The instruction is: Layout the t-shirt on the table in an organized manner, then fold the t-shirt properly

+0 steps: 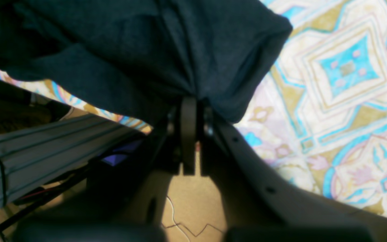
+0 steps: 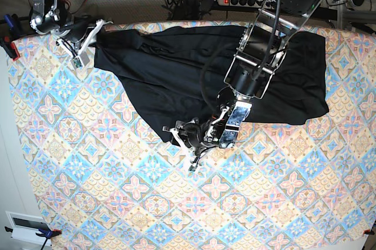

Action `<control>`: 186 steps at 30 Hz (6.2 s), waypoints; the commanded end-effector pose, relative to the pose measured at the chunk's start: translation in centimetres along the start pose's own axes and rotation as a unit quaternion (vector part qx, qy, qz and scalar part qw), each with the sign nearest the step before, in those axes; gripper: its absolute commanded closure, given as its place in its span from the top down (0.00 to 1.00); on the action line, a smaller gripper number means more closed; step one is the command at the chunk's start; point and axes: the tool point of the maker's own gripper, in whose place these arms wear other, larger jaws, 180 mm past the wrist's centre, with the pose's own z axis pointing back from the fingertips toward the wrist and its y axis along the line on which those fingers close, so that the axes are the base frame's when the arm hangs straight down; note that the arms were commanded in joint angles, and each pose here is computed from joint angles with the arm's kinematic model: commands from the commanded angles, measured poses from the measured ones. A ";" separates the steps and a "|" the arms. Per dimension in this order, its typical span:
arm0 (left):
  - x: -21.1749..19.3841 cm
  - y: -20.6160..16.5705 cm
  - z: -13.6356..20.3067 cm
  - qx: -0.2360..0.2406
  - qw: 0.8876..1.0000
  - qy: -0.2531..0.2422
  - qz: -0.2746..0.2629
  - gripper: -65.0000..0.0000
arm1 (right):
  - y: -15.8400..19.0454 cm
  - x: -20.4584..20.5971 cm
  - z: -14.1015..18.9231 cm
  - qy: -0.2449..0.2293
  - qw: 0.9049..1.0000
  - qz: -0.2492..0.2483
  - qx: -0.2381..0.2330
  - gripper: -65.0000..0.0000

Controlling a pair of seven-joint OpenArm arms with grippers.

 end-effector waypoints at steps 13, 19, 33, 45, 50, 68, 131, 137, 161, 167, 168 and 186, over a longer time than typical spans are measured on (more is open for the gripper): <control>6.4 7.2 4.9 0.029 0.988 -0.103 0.111 0.00 | -0.1 0.8 0.4 -0.014 1.000 0.009 -0.001 0.00; 10.6 12.6 10.7 0.056 0.971 -0.173 0.155 0.00 | -0.2 0.9 0.5 -0.014 1.000 0.008 -0.003 0.00; 6.1 3.3 5.4 -0.004 0.995 -0.056 0.077 0.28 | -0.1 0.9 0.4 -0.014 1.000 0.009 -0.001 0.00; 2.7 1.9 2.8 -0.011 0.997 -0.007 0.075 0.47 | 0.0 0.7 0.4 -0.013 1.000 0.009 0.000 0.00; 0.0 2.0 1.8 -0.012 0.996 0.021 0.090 0.46 | 0.3 1.4 0.7 -0.021 1.000 0.018 0.000 0.00; 1.8 -1.1 2.2 -0.075 0.997 -0.004 0.031 0.00 | 0.4 1.6 0.8 -0.024 1.000 0.020 0.001 0.00; 2.1 17.3 12.6 0.139 0.989 -0.051 0.018 0.00 | -0.4 16.1 1.1 -0.144 0.983 0.107 -0.025 0.28; 2.1 19.3 14.0 0.151 0.985 -0.067 0.054 0.00 | 1.2 15.7 -4.2 -0.076 0.988 0.135 0.011 0.28; 0.9 20.1 14.2 0.159 0.984 -0.058 0.056 0.00 | -2.2 11.5 -9.6 -0.013 0.998 0.049 0.023 0.41; 1.0 19.9 14.2 0.156 0.984 -0.059 0.057 0.00 | -1.1 13.8 -9.1 -0.033 0.991 0.115 0.054 0.33; 1.0 19.9 14.2 0.156 0.984 -0.060 0.058 0.00 | -1.1 14.7 -8.9 -0.041 0.990 0.122 0.054 0.28; 1.3 19.7 14.2 0.152 0.984 -0.067 0.060 0.00 | -3.2 16.9 -2.7 -0.164 0.984 0.065 0.033 0.00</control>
